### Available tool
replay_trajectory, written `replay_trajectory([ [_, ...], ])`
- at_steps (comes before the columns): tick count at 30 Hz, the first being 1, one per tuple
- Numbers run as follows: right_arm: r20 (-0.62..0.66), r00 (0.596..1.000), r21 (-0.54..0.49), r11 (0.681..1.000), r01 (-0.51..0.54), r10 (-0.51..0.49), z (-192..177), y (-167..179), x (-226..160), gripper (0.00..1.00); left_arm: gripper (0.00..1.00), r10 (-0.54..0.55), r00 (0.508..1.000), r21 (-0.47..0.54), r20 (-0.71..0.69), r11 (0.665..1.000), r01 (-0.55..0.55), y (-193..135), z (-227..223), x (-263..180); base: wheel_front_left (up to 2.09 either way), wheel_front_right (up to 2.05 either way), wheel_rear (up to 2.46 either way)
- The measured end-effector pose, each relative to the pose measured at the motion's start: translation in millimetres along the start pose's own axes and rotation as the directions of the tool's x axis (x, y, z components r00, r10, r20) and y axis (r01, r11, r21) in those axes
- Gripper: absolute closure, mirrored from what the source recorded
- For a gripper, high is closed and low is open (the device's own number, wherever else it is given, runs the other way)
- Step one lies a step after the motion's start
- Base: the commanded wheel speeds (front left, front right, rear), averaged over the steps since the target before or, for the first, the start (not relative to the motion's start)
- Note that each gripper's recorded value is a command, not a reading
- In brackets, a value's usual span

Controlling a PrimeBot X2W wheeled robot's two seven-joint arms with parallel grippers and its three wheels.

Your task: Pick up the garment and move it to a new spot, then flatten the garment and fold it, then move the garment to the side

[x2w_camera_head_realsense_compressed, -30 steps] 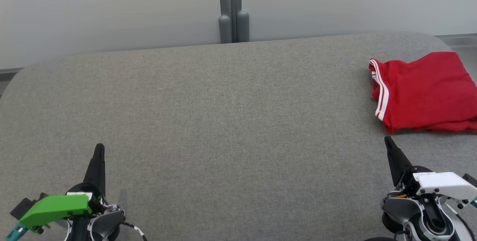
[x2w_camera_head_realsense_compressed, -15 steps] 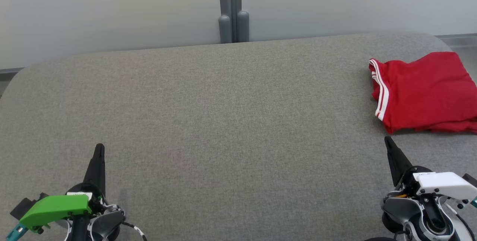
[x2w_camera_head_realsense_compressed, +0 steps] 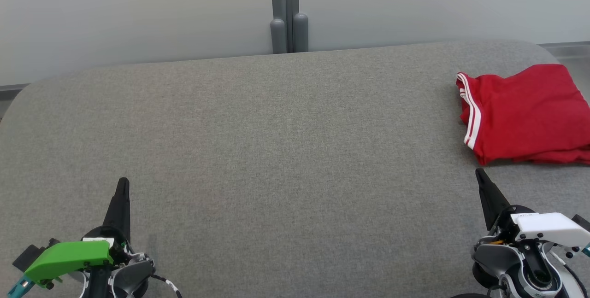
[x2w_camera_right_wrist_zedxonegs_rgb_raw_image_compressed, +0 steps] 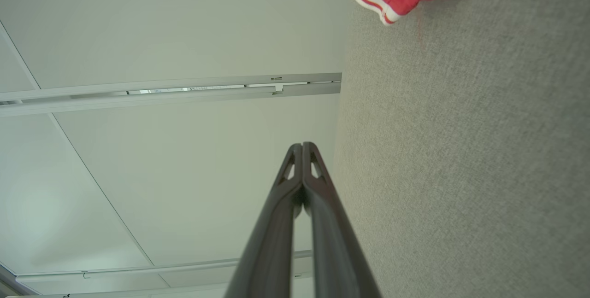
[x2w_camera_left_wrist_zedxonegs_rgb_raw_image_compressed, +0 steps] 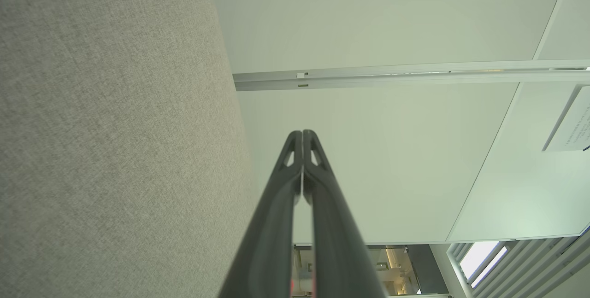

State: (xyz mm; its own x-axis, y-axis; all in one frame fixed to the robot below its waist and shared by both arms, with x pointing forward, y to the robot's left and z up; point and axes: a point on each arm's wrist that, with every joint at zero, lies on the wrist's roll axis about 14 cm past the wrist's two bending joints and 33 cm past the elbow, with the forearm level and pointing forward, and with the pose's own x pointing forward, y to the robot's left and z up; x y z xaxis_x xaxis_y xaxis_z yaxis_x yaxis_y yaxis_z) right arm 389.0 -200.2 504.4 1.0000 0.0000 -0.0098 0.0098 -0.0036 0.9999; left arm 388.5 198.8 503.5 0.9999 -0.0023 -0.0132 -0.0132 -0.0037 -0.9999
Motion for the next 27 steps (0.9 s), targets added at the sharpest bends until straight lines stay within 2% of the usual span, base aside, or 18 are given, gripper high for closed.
replay_trajectory([
  [27, 0.000, 1.000, 0.000, 1.000, 0.000, 0.000, -0.1, 0.1, 0.0, 1.00, 1.00, 0.000, 1.000, 0.000, 0.000, 1.000, 0.000, -0.1, 0.0, 0.0, 0.00, 0.00, 0.00],
])
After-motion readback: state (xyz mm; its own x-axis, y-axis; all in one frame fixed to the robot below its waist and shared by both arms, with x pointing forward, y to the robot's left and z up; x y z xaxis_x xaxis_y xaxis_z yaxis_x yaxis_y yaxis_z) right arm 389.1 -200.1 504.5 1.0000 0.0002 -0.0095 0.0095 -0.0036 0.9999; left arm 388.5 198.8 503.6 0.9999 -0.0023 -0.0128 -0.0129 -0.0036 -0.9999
